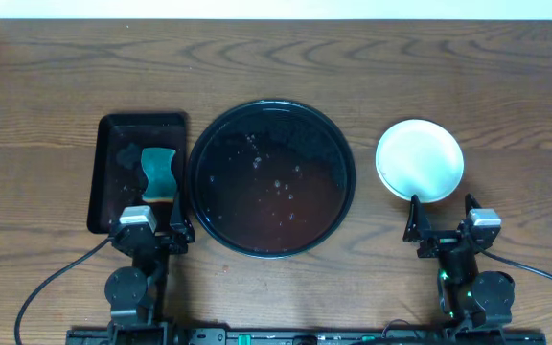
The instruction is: Clean dirty plates on tray and stack at the side
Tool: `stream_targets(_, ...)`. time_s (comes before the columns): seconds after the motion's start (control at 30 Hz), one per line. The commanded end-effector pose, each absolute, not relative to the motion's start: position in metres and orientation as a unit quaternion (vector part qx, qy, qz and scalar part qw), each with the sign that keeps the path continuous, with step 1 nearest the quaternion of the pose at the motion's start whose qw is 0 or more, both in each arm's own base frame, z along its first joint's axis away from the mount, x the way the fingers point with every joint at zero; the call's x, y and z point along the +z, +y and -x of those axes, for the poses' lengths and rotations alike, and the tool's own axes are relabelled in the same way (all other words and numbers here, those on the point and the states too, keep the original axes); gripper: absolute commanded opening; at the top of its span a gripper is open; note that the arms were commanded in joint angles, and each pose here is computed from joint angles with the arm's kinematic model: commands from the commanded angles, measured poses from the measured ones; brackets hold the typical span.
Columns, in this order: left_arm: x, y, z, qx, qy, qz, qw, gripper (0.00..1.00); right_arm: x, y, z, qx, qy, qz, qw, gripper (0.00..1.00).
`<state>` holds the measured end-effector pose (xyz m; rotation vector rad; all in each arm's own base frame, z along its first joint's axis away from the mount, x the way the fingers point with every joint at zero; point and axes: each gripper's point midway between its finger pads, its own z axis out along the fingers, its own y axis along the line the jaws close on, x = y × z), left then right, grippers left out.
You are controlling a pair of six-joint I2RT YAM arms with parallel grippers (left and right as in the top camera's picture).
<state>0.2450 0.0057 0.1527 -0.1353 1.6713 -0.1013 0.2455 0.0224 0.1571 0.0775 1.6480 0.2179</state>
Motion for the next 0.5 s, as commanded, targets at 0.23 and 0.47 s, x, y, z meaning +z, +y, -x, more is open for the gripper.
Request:
stream_targets(0.23,0.1379,0.0051,-0.2442,-0.043,0.756,0.059,0.651,0.81,0.1566,0.0222,-0.2453,0.094,0.732,-0.03,0.674,0.99)
stream_targets(0.47,0.1377,0.0051,-0.2442,-0.043,0.756,0.058,0.65,0.81,0.1565,0.0222,-0.2453,0.094,0.733,-0.03,0.673,0.99)
